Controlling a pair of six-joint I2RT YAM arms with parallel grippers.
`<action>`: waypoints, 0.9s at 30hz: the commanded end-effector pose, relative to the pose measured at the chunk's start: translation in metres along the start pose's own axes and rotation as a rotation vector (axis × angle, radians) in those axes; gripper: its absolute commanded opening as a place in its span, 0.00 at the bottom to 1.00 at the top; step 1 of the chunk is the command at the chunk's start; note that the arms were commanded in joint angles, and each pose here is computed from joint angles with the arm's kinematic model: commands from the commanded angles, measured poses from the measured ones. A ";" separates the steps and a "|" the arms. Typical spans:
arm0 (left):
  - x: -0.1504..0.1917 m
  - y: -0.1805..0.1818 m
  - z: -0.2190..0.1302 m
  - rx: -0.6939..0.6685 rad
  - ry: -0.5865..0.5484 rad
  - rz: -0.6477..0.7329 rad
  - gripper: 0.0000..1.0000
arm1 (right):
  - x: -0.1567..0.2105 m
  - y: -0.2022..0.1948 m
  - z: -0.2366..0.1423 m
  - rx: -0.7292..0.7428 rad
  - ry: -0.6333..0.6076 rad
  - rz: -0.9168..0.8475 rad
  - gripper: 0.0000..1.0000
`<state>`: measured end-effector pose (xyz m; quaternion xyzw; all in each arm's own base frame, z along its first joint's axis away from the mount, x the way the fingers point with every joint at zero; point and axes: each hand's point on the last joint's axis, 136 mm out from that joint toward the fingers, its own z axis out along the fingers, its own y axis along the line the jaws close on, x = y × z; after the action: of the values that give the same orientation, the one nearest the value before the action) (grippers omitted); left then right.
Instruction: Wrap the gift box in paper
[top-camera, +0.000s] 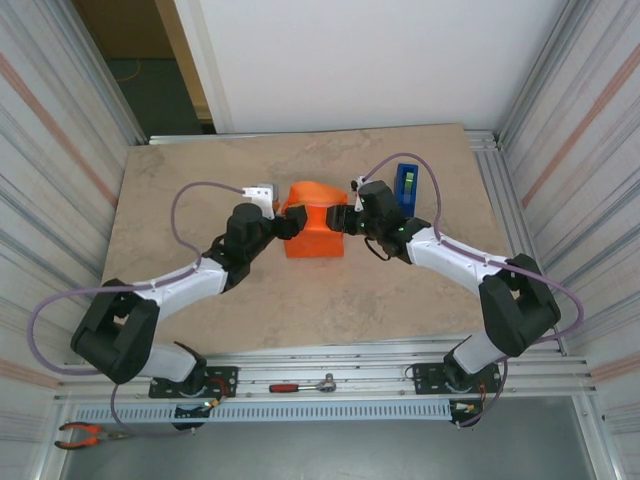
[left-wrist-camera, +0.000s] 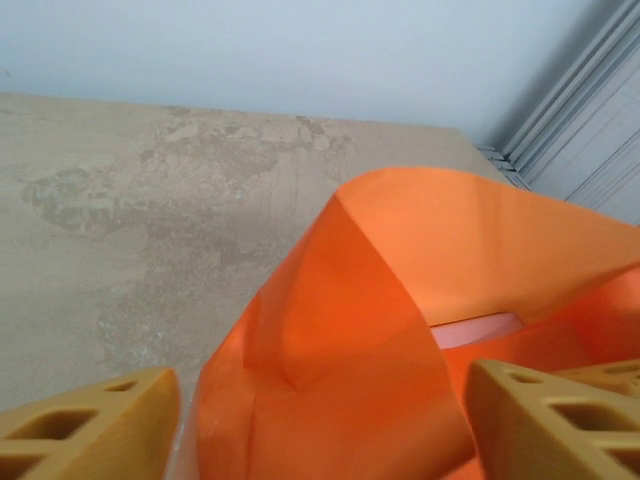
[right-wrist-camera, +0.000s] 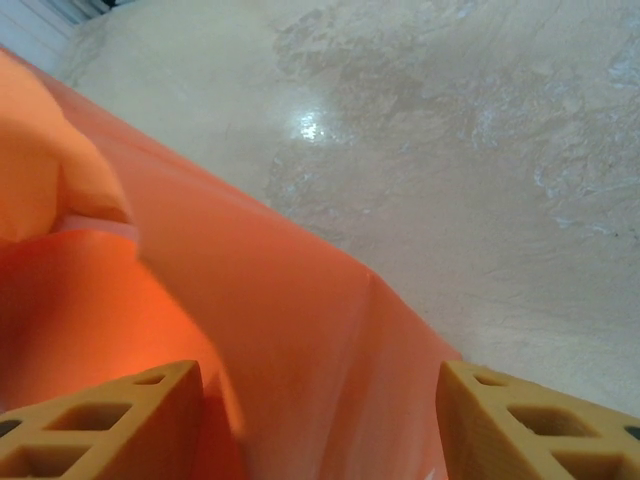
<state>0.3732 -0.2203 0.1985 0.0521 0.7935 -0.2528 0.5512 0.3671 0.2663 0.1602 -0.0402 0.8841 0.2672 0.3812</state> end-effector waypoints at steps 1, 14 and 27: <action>-0.049 -0.010 -0.019 0.044 -0.096 -0.004 0.89 | 0.022 -0.018 0.010 0.050 0.070 0.006 0.59; -0.029 0.002 -0.044 0.112 -0.044 -0.005 0.95 | 0.028 -0.022 0.010 0.053 0.084 0.014 0.53; 0.003 0.031 0.002 -0.231 0.029 0.098 0.94 | 0.034 -0.026 0.013 0.060 0.098 0.019 0.53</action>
<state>0.3663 -0.2194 0.1669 0.0827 0.8283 -0.1996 0.5170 0.3712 0.2681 0.1613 -0.0404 0.8782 0.2774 0.3876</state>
